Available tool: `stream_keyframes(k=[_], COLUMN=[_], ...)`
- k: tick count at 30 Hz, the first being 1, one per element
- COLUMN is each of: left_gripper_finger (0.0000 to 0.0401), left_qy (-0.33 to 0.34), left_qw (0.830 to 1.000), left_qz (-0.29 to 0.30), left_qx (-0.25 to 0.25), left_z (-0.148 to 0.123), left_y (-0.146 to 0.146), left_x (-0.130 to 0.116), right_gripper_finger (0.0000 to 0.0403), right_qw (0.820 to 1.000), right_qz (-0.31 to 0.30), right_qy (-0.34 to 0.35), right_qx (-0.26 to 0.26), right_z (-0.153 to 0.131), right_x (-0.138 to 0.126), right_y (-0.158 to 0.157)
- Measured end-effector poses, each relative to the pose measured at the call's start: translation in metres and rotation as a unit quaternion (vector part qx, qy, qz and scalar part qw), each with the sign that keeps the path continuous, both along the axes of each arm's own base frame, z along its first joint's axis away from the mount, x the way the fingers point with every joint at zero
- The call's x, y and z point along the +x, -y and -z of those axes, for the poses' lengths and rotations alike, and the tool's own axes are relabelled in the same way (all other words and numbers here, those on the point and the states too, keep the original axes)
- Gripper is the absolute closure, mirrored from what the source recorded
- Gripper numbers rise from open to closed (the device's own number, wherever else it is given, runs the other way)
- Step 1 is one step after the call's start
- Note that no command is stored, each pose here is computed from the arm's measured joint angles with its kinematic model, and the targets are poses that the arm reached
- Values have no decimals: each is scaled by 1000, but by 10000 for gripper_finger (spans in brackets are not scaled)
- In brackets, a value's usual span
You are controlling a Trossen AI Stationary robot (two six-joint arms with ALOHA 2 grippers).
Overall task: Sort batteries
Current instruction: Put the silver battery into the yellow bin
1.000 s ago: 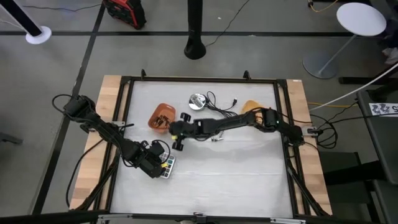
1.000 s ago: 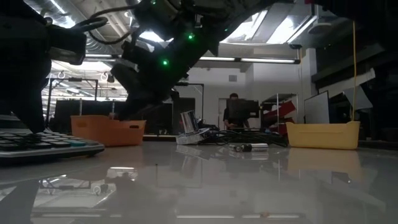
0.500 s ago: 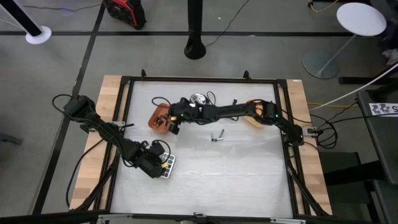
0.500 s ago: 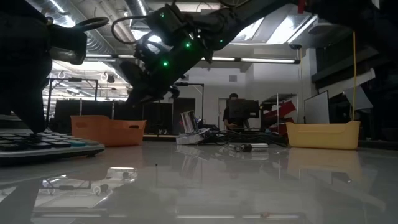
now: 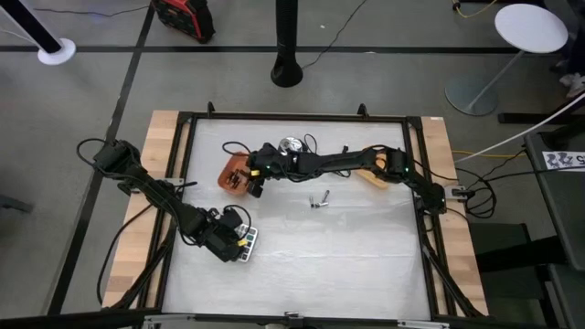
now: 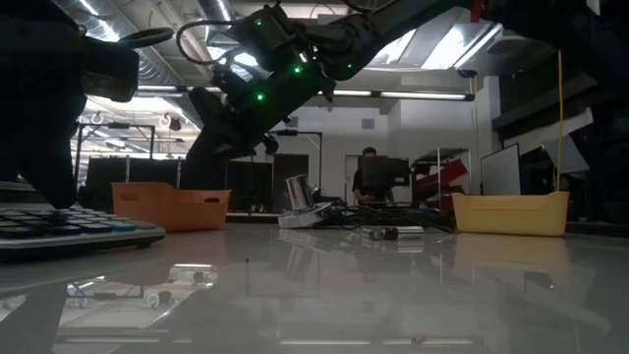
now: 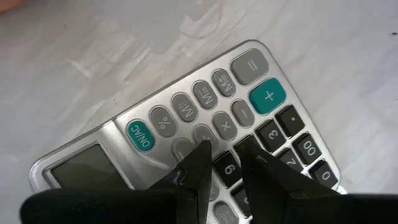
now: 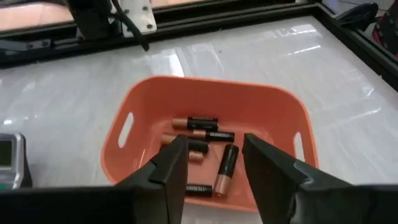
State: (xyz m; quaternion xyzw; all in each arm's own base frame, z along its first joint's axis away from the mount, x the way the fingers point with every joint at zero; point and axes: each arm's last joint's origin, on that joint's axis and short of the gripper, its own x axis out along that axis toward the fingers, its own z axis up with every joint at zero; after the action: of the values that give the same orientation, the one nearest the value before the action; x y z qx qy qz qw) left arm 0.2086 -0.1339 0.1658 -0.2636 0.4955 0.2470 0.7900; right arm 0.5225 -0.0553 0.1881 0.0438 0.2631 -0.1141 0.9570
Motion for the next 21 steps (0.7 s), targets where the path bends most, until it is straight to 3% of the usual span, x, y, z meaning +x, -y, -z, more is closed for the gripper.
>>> stream_keyframes(k=[11, 21], left_gripper_finger=[325, 325], left_qy=[39, 127], left_qw=[999, 982], left_qz=[25, 37], left_qx=[16, 132], left_z=[-12, -28], left_y=[1, -18], left_x=[13, 41], right_gripper_finger=[253, 253], right_qw=[981, 935], right_qz=[-61, -109], right_qy=[-172, -332], right_qx=[-63, -57], right_z=[-37, -71], right_x=[-43, -98], right_y=[-2, -26])
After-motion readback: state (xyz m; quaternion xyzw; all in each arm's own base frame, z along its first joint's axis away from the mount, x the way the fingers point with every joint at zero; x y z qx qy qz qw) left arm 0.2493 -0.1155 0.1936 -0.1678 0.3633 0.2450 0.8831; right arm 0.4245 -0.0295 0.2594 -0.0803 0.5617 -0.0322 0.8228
